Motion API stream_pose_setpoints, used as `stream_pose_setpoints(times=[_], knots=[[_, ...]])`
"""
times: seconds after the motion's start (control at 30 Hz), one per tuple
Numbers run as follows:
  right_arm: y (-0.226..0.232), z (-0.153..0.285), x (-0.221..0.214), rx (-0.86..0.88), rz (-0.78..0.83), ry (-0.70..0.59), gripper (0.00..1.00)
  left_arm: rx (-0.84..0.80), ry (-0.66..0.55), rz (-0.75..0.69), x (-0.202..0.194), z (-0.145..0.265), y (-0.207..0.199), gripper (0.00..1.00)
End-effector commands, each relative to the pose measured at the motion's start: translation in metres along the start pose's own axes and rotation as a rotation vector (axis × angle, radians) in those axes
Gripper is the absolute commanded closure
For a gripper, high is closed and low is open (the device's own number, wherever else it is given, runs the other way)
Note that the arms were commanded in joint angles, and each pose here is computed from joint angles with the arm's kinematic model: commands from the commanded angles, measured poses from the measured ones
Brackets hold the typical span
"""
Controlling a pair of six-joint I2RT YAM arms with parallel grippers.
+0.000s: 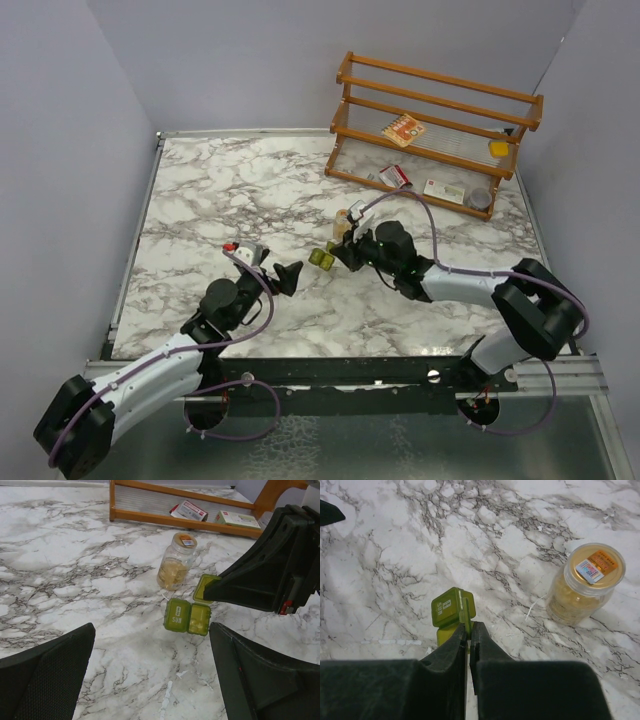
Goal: Sort the pills into containers
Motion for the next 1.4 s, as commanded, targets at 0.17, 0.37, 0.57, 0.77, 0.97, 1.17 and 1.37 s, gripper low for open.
stream_pose_setpoints(times=[0.17, 0.37, 0.57, 0.77, 0.97, 1.17, 1.37], knots=[[0.013, 0.038, 0.030, -0.030, 0.028, -0.029, 0.99, -0.192, -0.079, -0.038, 0.018, 0.000, -0.011, 0.01], [0.020, 0.065, 0.040, -0.039, 0.026, -0.032, 0.99, -0.384, -0.031, -0.044, 0.029, -0.016, -0.018, 0.01], [0.027, 0.081, 0.044, 0.006, 0.005, -0.050, 0.99, -0.442, -0.066, -0.013, 0.039, -0.027, -0.021, 0.01], [0.031, 0.090, 0.044, 0.038, 0.008, -0.042, 0.99, -0.498, -0.069, 0.018, 0.046, -0.032, -0.024, 0.01], [0.036, 0.101, 0.045, 0.086, 0.021, -0.045, 0.99, -0.560, -0.010, 0.113, 0.052, -0.045, -0.026, 0.01], [0.038, 0.109, 0.046, 0.093, 0.031, -0.050, 0.99, -0.636, 0.074, 0.242, 0.045, -0.063, -0.027, 0.04], [0.038, 0.108, 0.044, 0.100, 0.021, -0.058, 0.99, -0.753, 0.047, 0.304, 0.049, -0.064, -0.032, 0.01]])
Point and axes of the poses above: each gripper's point midway between its finger pads, its own z axis back along the fingers, its own y axis along the line the jaws close on, x = y × z, the point moved 10 cm from there along z, back along the fingers, and after that the axes turned 11 degrees about -z, right-handed, at the moved point
